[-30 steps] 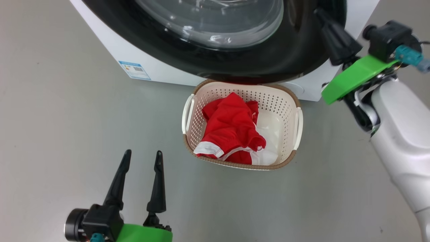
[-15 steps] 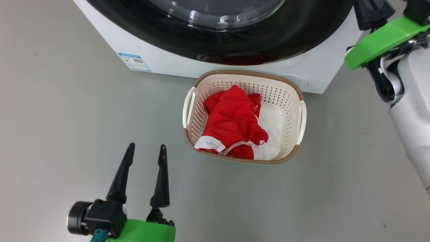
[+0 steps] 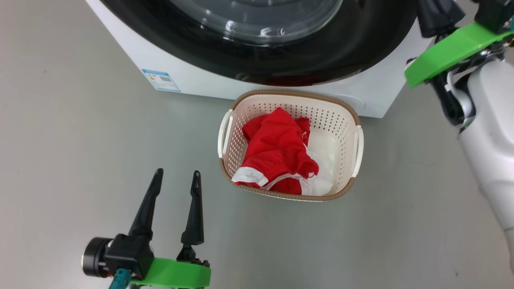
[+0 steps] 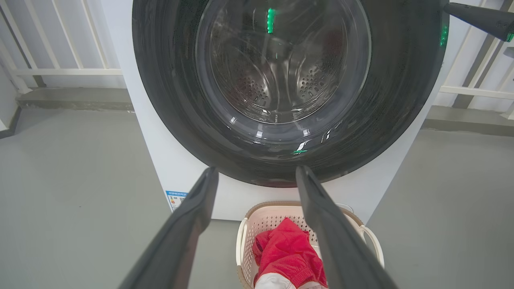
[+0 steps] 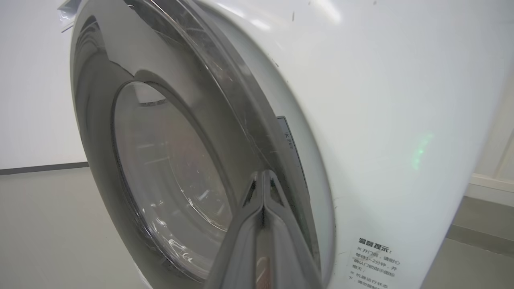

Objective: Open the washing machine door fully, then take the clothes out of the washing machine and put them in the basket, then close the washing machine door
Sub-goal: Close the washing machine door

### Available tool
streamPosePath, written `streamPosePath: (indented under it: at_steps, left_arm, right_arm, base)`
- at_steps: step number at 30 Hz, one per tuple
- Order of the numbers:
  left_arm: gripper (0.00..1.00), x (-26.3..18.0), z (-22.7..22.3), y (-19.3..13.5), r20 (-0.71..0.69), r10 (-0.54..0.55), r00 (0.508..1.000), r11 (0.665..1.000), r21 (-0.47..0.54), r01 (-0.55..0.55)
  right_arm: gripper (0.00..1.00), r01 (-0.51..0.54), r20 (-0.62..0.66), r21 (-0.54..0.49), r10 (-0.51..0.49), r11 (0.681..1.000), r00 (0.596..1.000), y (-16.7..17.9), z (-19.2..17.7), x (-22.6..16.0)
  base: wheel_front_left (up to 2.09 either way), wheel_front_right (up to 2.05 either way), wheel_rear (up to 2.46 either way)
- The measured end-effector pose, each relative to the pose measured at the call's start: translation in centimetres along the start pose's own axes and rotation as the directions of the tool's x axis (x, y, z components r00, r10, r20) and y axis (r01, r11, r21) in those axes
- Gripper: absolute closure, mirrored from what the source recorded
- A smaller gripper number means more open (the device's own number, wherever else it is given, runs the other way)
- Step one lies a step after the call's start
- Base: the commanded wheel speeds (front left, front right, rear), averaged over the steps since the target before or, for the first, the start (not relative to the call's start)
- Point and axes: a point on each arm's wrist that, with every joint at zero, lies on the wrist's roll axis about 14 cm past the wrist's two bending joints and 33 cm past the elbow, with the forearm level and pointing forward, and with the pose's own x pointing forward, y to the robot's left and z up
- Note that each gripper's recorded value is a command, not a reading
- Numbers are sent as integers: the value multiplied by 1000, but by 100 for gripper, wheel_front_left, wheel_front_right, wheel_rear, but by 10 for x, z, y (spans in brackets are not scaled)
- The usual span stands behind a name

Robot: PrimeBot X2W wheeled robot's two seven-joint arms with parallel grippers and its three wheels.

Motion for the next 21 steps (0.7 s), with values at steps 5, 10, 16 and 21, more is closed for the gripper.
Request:
streamPosePath:
  at_steps: [5, 10, 16, 21]
  left_arm:
    - [0, 0, 7, -2, 22, -8, 1000, 1000, -2, 8]
    - [0, 0, 13, -8, 42, -31, 999, 999, -8, 32]
    - [0, 1, 17, -17, 53, -62, 997, 998, -17, 63]
    - [0, -4, 20, -22, 61, -87, 994, 996, -18, 88]
  right_arm:
    - [100, -17, -6, 20, 17, 1000, 1000, 13, -4, -18]
    - [100, -6, -23, 37, 7, 999, 1000, 16, -11, -44]
    - [0, 39, -10, 65, -38, 997, 999, 13, -9, -72]
    - [0, 83, -25, 64, -82, 994, 996, 14, -14, -107]
  base:
    - [0, 0, 0]
    - [0, 0, 0]
    - [0, 0, 0]
    - [0, 0, 0]
